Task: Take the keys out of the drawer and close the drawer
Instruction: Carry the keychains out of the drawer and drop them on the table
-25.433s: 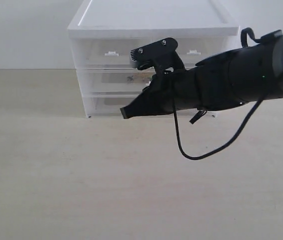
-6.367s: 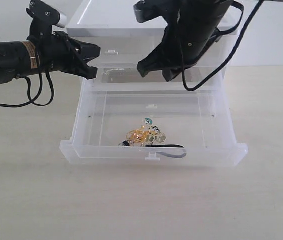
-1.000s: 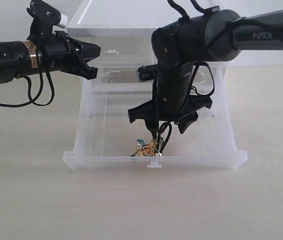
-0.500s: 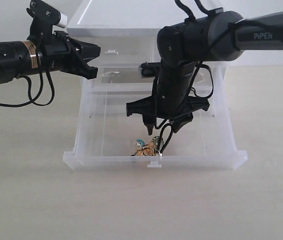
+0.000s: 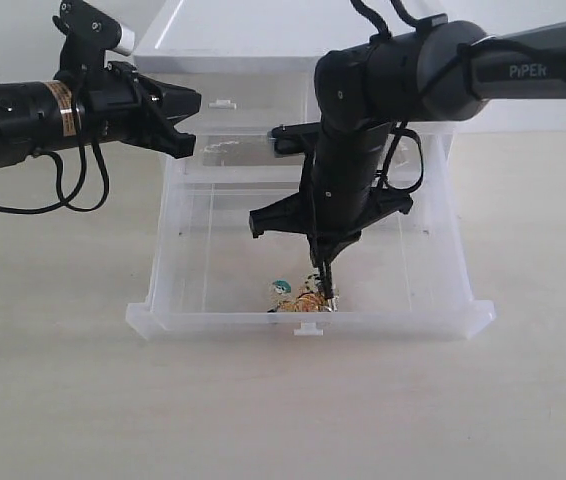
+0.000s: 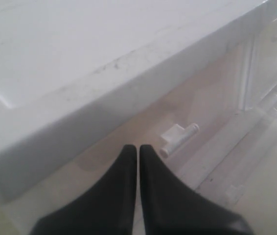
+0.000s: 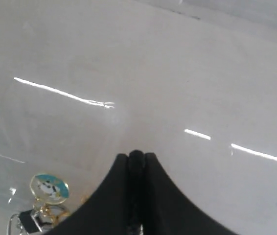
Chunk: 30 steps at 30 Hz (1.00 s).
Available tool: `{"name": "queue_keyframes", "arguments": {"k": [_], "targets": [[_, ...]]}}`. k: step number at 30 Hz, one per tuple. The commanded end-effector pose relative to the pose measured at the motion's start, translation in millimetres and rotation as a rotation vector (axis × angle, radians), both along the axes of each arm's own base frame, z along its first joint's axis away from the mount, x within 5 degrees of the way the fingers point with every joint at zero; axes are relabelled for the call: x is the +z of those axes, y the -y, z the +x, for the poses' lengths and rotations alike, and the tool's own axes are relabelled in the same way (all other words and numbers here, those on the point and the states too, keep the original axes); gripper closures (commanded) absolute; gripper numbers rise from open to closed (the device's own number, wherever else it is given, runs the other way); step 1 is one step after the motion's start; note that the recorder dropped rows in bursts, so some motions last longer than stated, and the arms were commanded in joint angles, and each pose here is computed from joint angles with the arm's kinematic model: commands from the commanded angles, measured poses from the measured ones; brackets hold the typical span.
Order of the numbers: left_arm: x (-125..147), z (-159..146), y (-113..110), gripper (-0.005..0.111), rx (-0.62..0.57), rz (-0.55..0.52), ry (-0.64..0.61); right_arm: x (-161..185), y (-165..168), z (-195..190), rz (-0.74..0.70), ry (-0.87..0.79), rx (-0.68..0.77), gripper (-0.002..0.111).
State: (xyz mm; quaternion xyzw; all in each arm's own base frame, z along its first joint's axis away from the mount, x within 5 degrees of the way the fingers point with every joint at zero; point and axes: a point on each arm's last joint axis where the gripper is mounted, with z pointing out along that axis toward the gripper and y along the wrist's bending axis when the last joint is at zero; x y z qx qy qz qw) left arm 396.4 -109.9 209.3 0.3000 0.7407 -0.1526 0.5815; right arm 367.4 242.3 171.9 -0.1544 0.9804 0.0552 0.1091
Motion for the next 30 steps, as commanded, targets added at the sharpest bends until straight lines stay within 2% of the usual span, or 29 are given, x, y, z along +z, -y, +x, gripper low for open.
{"name": "queue_keyframes", "arguments": {"k": [1, 7, 11, 13, 17, 22, 27, 30], "targets": [[12, 17, -22, 0.103, 0.251, -0.193, -0.062, 34, 5, -5, 0.024, 0.064, 0.046, 0.109], [12, 17, -22, 0.103, 0.251, -0.193, -0.062, 95, 15, -20, 0.079, 0.175, 0.066, 0.109], [12, 17, -22, 0.103, 0.251, -0.193, -0.062, 143, 33, -35, 0.055, 0.300, 0.063, 0.109], [12, 17, -22, 0.103, 0.251, -0.193, -0.062, 174, 50, -47, 0.016, 0.395, 0.043, 0.109], [12, 17, -22, 0.103, 0.251, -0.193, -0.062, 218, 95, -73, -0.207, 0.487, -0.096, 0.109], [12, 17, -22, 0.103, 0.251, -0.193, -0.062, 222, 102, -85, -0.203, 0.454, -0.106, 0.109], [12, 17, -22, 0.103, 0.252, -0.192, -0.063, 175, 102, -100, -0.205, 0.272, -0.102, 0.109], [12, 17, -22, 0.103, 0.252, -0.192, -0.063, 151, 98, -111, -0.127, 0.198, -0.082, 0.109]]}}
